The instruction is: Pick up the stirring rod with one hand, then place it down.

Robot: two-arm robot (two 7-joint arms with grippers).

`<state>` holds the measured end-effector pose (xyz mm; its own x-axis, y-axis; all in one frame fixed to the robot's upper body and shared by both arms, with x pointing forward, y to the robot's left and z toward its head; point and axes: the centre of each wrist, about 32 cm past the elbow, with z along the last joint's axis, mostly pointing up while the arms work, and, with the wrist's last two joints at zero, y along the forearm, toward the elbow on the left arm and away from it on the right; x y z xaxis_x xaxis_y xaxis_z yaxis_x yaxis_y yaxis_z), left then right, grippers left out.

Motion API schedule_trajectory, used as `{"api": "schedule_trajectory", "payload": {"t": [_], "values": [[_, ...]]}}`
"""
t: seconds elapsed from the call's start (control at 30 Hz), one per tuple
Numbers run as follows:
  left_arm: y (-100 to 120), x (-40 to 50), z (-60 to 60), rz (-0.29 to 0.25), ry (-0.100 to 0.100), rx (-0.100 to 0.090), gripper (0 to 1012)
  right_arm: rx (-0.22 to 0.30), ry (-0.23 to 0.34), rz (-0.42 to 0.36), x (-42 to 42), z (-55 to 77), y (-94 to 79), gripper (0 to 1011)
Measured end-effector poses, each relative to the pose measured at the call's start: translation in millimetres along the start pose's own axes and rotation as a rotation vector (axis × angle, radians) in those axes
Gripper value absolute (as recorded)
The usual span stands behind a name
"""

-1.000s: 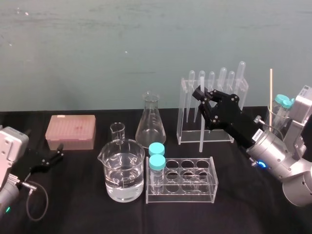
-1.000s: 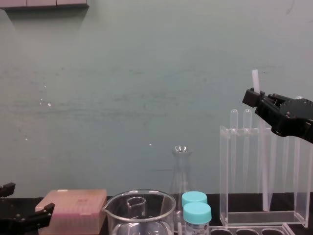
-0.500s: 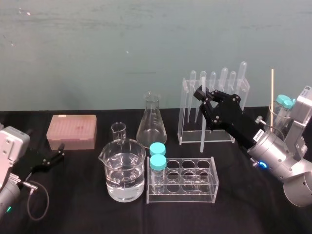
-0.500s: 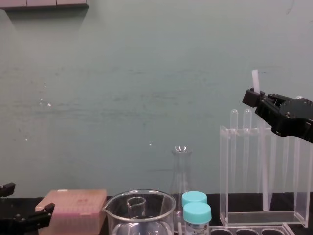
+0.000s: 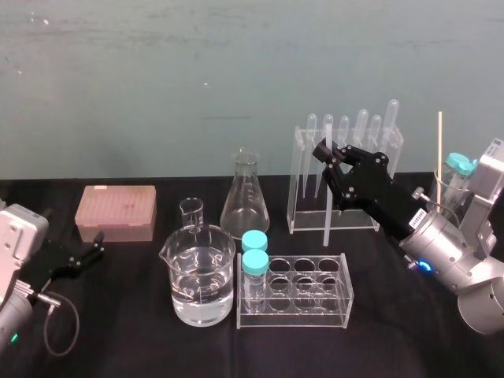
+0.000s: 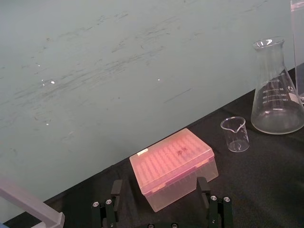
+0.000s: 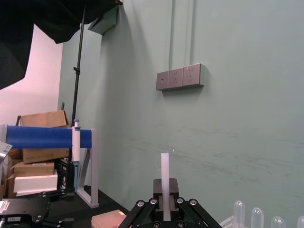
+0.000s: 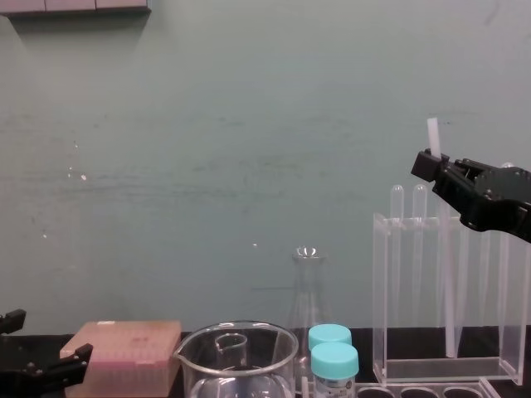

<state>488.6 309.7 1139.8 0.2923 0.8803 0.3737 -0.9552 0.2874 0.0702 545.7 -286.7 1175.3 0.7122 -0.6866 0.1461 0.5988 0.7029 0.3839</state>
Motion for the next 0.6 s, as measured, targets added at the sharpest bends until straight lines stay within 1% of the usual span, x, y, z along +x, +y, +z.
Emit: {"api": "schedule_trajectory", "payload": {"t": [0.6], "values": [[0.0,0.0,0.0,0.0,0.0,0.0,1000,0.0,0.0,0.0,0.0,0.0,0.0,67]]}}
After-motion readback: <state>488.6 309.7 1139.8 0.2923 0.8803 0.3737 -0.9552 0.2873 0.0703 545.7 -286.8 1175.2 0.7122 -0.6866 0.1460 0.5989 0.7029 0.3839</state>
